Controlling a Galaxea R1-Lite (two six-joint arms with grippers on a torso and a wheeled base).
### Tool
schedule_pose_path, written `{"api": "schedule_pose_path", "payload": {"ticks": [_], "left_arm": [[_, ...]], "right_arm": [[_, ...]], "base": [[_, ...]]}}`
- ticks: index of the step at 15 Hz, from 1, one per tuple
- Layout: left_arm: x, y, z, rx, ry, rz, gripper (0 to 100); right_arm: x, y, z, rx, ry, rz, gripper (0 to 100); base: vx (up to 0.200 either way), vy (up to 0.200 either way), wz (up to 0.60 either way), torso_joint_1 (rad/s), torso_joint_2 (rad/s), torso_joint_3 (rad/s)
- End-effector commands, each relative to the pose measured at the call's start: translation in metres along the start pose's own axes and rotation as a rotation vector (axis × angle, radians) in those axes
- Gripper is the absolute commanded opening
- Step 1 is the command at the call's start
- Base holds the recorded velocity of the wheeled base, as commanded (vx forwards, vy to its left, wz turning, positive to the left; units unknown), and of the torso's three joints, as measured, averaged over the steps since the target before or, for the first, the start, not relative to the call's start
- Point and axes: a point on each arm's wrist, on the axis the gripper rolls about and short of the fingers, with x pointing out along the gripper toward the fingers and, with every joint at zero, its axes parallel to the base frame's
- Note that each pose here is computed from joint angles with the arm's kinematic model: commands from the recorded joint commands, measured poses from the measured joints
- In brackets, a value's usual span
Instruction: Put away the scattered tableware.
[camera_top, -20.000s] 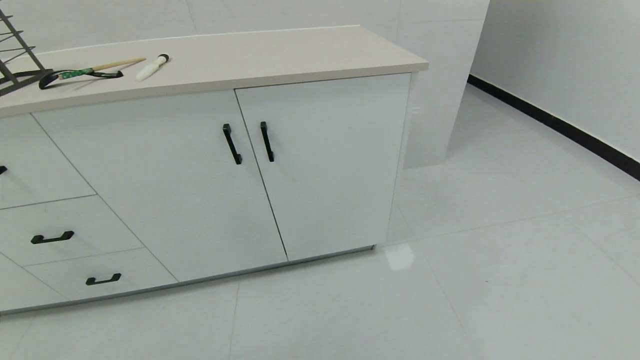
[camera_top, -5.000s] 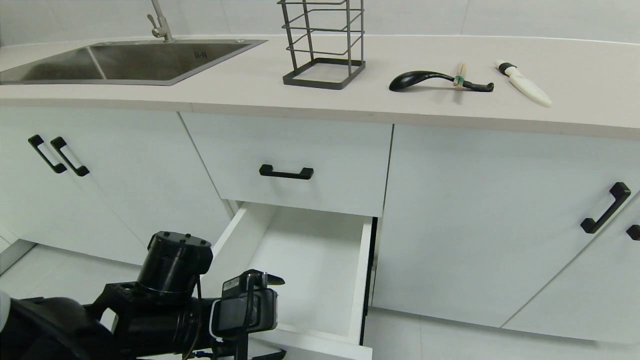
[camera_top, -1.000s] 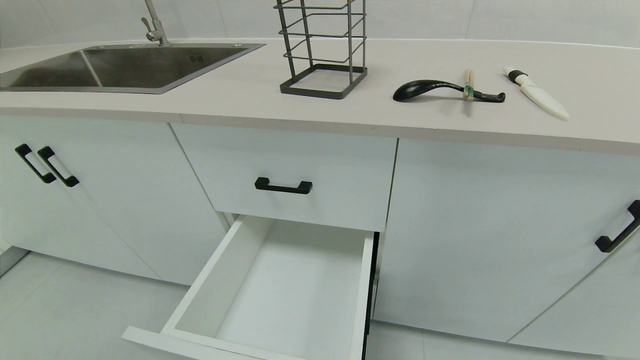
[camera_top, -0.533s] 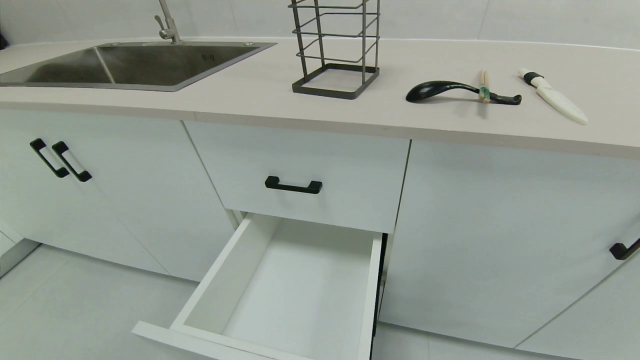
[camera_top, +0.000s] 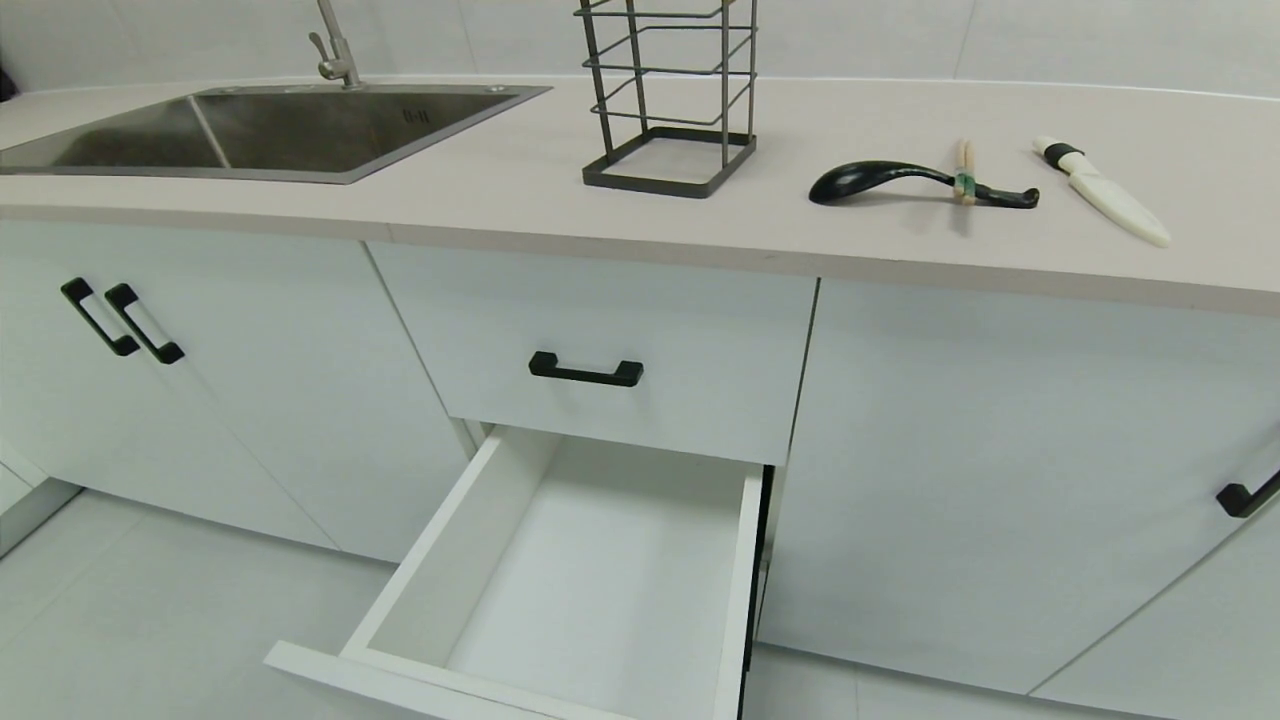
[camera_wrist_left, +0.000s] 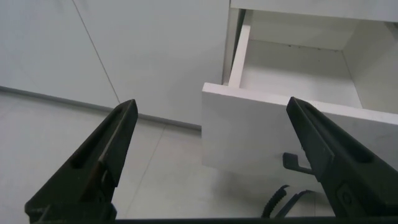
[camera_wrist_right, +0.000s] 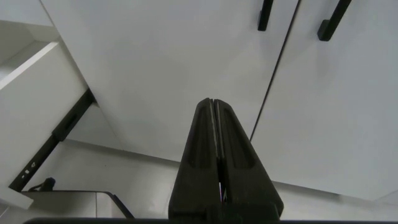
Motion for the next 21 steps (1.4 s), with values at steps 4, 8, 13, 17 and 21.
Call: {"api": "schedule_pose_path", "payload": {"ticks": [4, 8, 13, 17, 21], "left_arm": [[0.0001, 0.0, 0.0002, 0.0, 0.0, 0.002, 100], [0.0001, 0.0, 0.0002, -0.002, 0.0, 0.002, 100], [0.0001, 0.0, 0.0001, 0.0, 0.001, 0.002, 100], [0.0001, 0.0, 0.0002, 0.0, 0.0, 0.002, 100], [0.0001, 0.0, 0.0002, 0.001, 0.0, 0.0, 100]], "right_arm": [[0.0, 0.0, 0.0, 0.0, -0.001, 0.0, 0], [0.0, 0.0, -0.0002, 0.001, 0.001, 0.0, 0], [0.0, 0.0, -0.0002, 0.001, 0.001, 0.0, 0], [0.0, 0.0, -0.0002, 0.0, 0.001, 0.0, 0], [0.0, 0.0, -0.0002, 0.001, 0.001, 0.0, 0]], "base": [[0.0, 0.0, 0.0, 0.169, -0.1, -0.056], [0.0, 0.0, 0.0, 0.249, -0.38, -0.22], [0.0, 0.0, 0.0, 0.213, -0.56, -0.191], [0.0, 0.0, 0.0, 0.124, -0.49, -0.221], [0.0, 0.0, 0.0, 0.373, -0.48, -0.235]]}}
